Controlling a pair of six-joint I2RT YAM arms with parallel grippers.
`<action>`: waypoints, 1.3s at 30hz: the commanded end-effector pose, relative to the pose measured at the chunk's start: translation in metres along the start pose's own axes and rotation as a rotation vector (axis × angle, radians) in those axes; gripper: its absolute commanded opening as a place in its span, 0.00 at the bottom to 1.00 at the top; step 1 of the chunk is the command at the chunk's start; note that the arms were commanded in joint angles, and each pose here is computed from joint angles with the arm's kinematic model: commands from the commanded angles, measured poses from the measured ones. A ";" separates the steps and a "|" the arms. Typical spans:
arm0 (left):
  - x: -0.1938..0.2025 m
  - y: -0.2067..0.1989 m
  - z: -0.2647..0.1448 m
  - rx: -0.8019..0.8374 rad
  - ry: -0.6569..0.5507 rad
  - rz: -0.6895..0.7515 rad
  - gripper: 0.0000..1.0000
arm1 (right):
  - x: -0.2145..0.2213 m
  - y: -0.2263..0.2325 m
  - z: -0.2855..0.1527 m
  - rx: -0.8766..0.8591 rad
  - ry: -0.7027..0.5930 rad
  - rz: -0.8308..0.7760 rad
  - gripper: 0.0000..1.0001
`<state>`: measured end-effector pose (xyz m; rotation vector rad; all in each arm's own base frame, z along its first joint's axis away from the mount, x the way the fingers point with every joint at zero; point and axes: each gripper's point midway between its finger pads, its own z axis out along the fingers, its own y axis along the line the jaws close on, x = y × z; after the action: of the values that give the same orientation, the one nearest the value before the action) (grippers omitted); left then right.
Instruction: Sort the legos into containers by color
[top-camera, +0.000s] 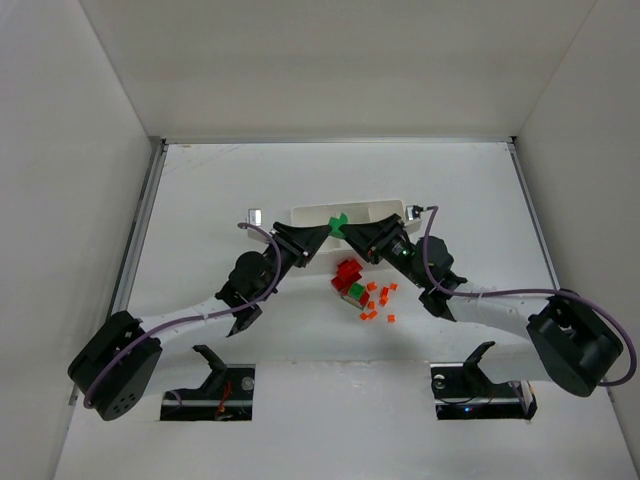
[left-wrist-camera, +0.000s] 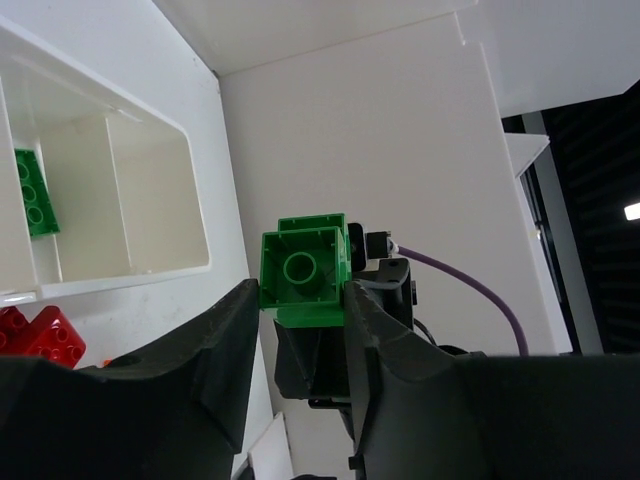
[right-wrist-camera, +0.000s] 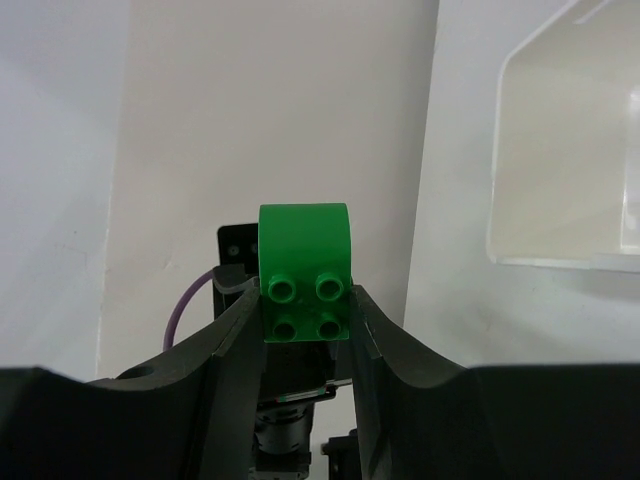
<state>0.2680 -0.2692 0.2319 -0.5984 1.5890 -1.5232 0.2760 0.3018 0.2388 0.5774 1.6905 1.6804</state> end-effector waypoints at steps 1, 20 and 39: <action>-0.007 -0.040 0.007 0.121 -0.018 -0.002 0.26 | -0.003 0.006 0.001 -0.035 -0.012 -0.005 0.22; -0.041 -0.020 -0.016 0.093 -0.087 0.031 0.10 | -0.024 -0.002 -0.019 0.000 -0.044 -0.048 0.22; -0.029 0.012 -0.026 -0.019 -0.059 0.212 0.12 | -0.091 -0.082 0.009 0.532 -0.106 -0.519 0.26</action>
<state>0.2660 -0.2326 0.2257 -0.5161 1.5813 -1.3798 0.3437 0.2445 0.1794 0.4860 1.9502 1.0051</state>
